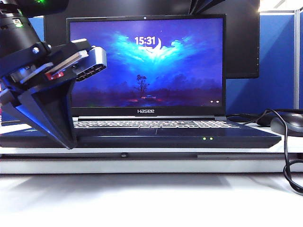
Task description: Close the lid of the black laptop.
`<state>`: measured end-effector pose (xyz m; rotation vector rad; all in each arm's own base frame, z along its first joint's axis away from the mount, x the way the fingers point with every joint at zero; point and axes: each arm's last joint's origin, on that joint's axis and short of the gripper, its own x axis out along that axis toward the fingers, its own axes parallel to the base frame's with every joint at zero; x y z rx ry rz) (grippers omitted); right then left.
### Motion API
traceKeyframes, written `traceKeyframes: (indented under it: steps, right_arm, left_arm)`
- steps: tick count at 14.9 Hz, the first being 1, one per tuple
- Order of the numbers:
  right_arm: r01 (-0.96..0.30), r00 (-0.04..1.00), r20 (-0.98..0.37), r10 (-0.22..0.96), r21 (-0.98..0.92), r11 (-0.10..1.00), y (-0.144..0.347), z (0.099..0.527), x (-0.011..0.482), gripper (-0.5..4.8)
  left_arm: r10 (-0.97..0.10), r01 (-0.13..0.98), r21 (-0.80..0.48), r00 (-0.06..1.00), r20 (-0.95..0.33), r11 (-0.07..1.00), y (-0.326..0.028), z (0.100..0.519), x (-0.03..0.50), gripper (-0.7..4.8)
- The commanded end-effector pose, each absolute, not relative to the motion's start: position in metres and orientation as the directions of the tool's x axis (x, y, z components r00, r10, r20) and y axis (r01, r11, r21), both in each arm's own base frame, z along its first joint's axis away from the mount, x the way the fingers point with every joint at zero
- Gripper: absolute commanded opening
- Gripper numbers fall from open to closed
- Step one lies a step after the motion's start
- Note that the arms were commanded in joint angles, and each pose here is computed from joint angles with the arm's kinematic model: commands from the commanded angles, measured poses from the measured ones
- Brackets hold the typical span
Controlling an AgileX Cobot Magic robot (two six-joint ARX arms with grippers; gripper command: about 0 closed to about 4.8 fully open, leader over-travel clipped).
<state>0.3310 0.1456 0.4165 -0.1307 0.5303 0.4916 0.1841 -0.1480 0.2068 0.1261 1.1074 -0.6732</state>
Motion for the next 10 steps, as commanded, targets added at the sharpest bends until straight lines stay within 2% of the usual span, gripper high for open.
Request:
traceKeyframes:
  steps: [1,10]
  right_arm:
    - [-0.523,0.583,-0.714,0.386,0.034,0.852,0.149,0.388,0.321,-0.05]
    - [-0.595,0.420,-0.816,0.397,0.083,0.799,0.154,0.389,0.286,-0.05]
  left_arm:
    - [-0.459,0.566,-0.206,0.350,-0.817,0.798,-0.151,0.212,0.190,-0.06]
    - [-0.458,0.571,-0.200,0.354,-0.815,0.797,-0.151,0.213,0.191,-0.06]
